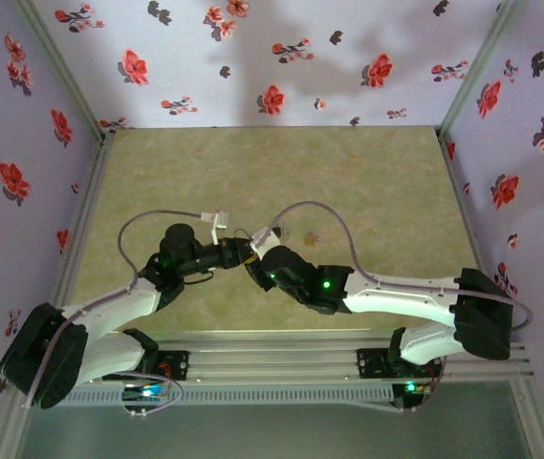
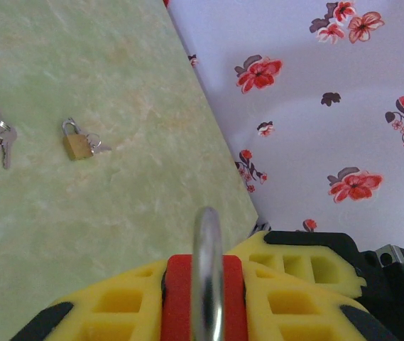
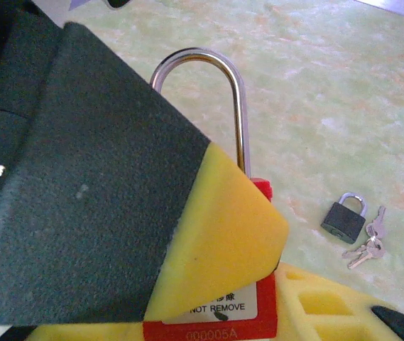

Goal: Lock with the key

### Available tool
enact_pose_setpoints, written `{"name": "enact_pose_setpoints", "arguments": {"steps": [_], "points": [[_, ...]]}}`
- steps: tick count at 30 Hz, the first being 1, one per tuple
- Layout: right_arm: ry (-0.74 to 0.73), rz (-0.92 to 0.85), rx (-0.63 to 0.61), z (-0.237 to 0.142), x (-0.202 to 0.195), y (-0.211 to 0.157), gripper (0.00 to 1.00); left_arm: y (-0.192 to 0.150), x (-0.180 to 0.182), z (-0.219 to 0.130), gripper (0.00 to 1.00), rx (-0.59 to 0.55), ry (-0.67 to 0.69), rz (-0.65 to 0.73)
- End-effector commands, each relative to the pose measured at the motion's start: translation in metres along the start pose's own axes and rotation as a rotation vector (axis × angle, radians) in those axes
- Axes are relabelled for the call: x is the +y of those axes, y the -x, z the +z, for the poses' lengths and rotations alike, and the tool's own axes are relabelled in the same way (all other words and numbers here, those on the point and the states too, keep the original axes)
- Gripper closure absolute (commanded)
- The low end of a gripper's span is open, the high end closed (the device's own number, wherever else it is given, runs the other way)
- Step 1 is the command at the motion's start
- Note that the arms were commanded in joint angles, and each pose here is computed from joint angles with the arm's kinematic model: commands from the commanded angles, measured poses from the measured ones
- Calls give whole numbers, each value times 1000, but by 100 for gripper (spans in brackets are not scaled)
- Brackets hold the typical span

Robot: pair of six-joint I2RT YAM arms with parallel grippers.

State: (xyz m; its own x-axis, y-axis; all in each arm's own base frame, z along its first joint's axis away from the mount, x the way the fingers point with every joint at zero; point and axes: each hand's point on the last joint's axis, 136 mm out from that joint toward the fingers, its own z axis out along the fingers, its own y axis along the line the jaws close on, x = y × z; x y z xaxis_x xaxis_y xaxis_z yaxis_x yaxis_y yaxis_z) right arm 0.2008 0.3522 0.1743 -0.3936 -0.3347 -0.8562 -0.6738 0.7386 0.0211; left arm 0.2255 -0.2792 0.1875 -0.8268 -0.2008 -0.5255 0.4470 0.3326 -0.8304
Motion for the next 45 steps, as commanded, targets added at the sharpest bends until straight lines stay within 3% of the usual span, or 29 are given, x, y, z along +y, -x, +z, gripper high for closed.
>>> {"name": "enact_pose_setpoints", "arguments": {"steps": [1, 10, 16, 38, 45], "points": [[43, 63, -52, -6, 11, 19, 70, 12, -10, -4, 100, -55, -31, 25], [42, 65, -49, -8, 9, 17, 53, 13, -6, -4, 100, -62, -17, 17], [40, 60, -46, -8, 9, 15, 47, 14, -3, -5, 100, -68, -10, 10], [25, 141, -98, -37, -14, 1, 1, 24, 16, -14, 100, -126, 38, -60], [-36, 291, -137, -48, -34, -3, 1, 27, 20, -16, 100, -151, 27, -97]]}}
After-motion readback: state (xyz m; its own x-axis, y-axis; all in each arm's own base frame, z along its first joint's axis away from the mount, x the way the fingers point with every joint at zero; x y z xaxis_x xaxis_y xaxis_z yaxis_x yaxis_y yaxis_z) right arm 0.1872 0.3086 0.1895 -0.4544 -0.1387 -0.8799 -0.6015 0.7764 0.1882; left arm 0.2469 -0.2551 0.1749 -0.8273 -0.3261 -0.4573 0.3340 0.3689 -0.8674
